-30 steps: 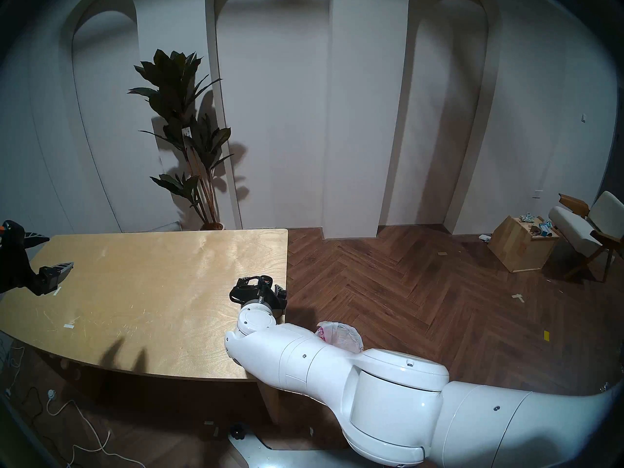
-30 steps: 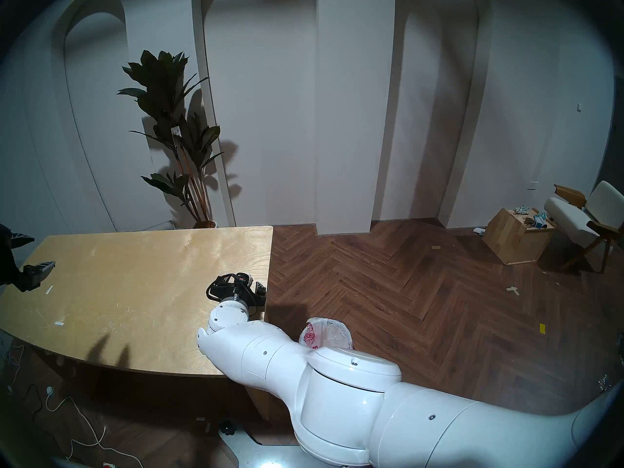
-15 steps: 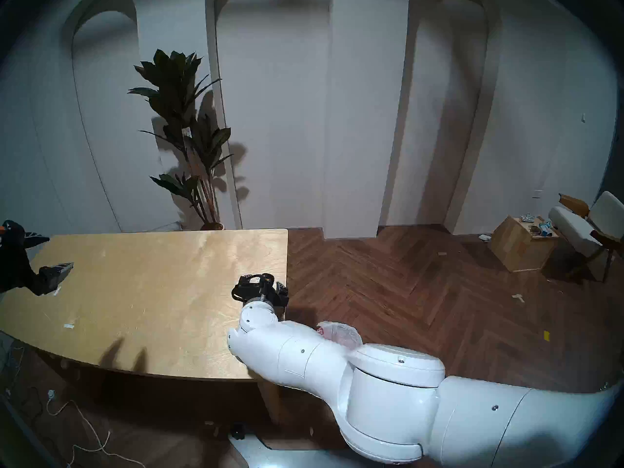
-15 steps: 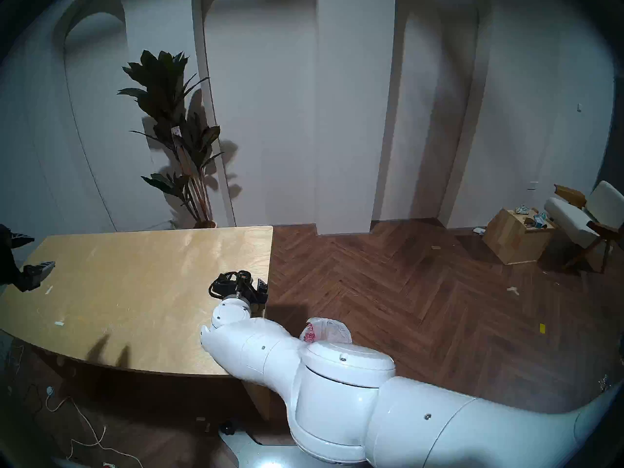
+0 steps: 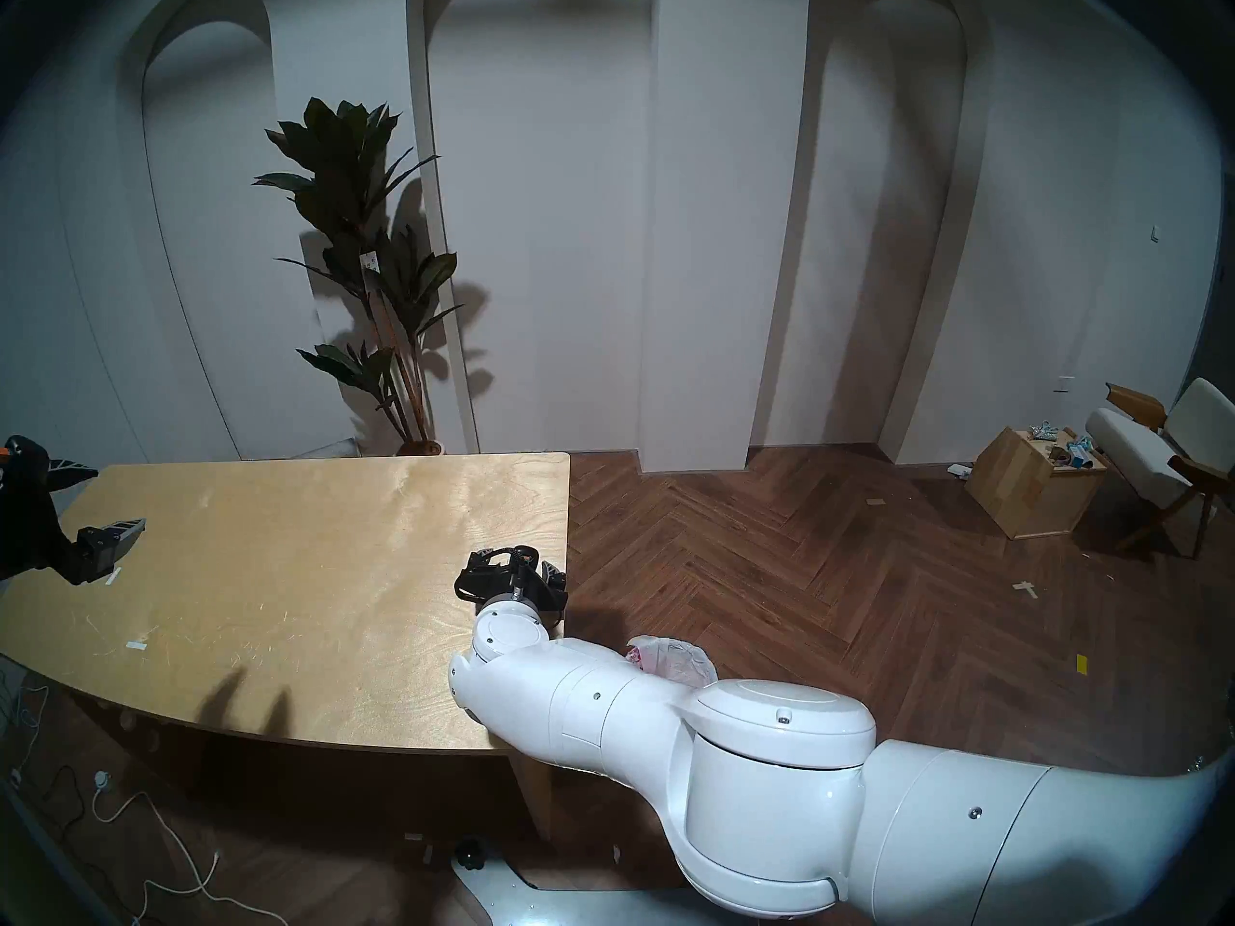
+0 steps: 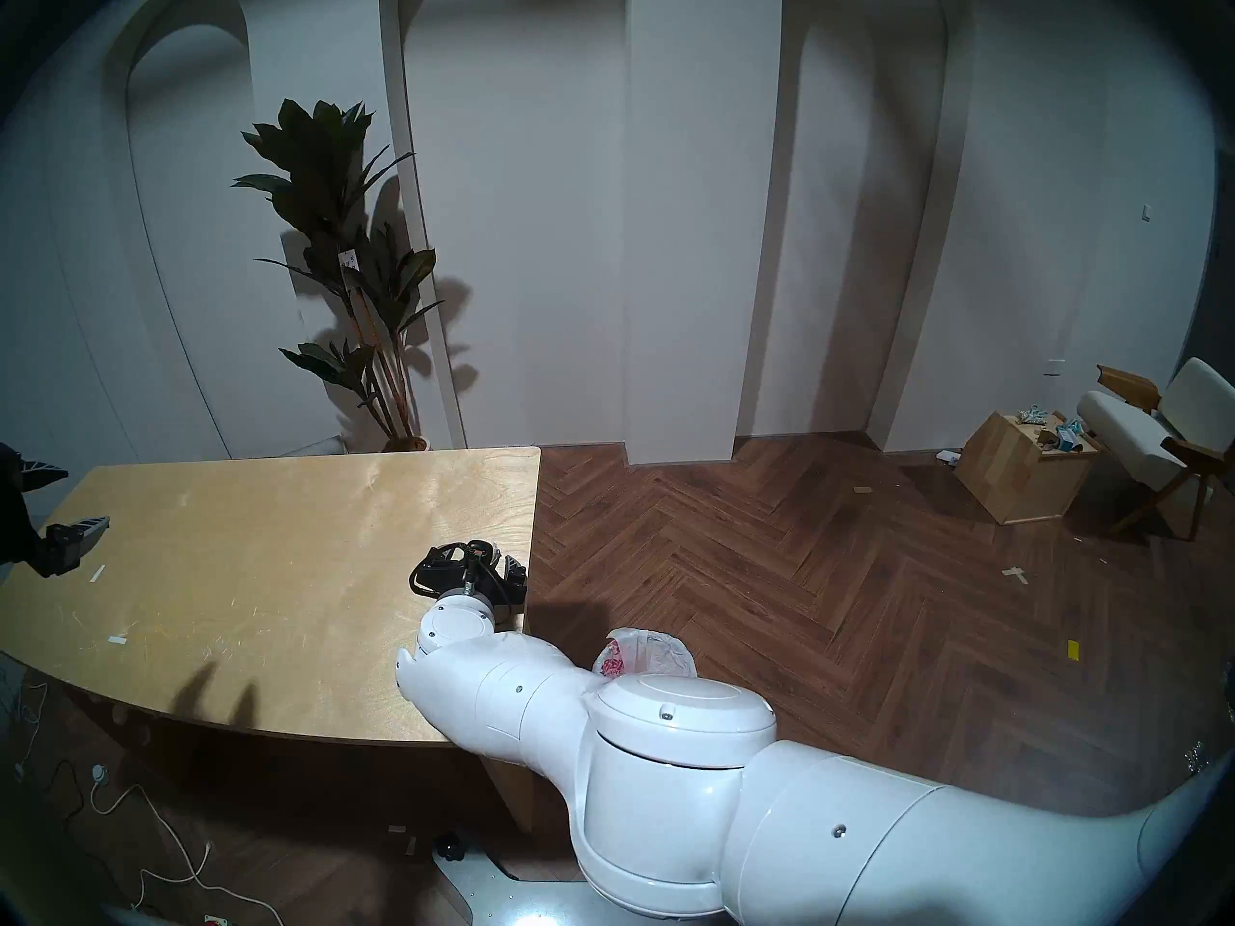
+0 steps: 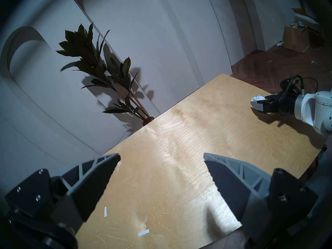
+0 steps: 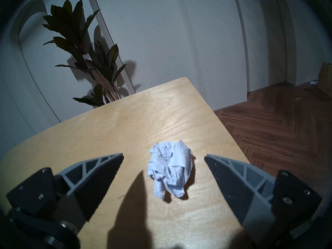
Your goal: Put the trash into the trash bin on the ground
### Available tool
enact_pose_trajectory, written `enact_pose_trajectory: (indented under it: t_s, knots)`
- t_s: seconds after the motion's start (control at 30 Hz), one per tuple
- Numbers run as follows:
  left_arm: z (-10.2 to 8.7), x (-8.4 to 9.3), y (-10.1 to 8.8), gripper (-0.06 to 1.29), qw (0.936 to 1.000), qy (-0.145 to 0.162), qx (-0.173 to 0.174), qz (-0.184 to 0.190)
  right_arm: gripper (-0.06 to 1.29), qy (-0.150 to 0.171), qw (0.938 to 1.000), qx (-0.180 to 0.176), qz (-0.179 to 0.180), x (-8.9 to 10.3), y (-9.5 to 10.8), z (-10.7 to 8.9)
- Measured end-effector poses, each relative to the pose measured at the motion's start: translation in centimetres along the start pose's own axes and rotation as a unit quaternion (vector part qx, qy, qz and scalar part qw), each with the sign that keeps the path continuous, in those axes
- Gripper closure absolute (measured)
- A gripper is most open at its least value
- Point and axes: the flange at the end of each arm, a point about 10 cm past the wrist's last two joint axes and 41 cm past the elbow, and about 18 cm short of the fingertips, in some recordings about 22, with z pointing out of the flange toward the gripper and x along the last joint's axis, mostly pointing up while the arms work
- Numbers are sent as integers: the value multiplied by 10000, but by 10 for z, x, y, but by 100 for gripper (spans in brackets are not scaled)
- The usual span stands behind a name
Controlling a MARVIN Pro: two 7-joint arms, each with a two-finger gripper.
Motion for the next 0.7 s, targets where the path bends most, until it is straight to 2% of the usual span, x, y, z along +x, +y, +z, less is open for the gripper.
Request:
enact_pose_trajectory:
  t_s: [0.33, 0.37, 0.4, 0.47, 0.6, 0.7]
  knots:
    - [0, 0, 0, -1, 10000, 1, 0, 0, 1, 62, 10000, -17, -25, 2, 5, 4]
    - [0, 0, 0, -1, 10000, 1, 0, 0, 28, 75, 10000, -23, -21, 2, 6, 4]
    - [0, 0, 0, -1, 10000, 1, 0, 0, 42, 84, 10000, -27, -17, 2, 7, 4]
    - [0, 0, 0, -1, 10000, 1, 0, 0, 87, 123, 9999, -48, 8, 2, 9, 5]
    - [0, 0, 0, -1, 10000, 1, 0, 0, 115, 304, 9994, -136, 100, 5, 17, 8]
    - [0, 0, 0, -1, 10000, 2, 0, 0, 117, 508, 9982, -203, 241, 10, 22, 10]
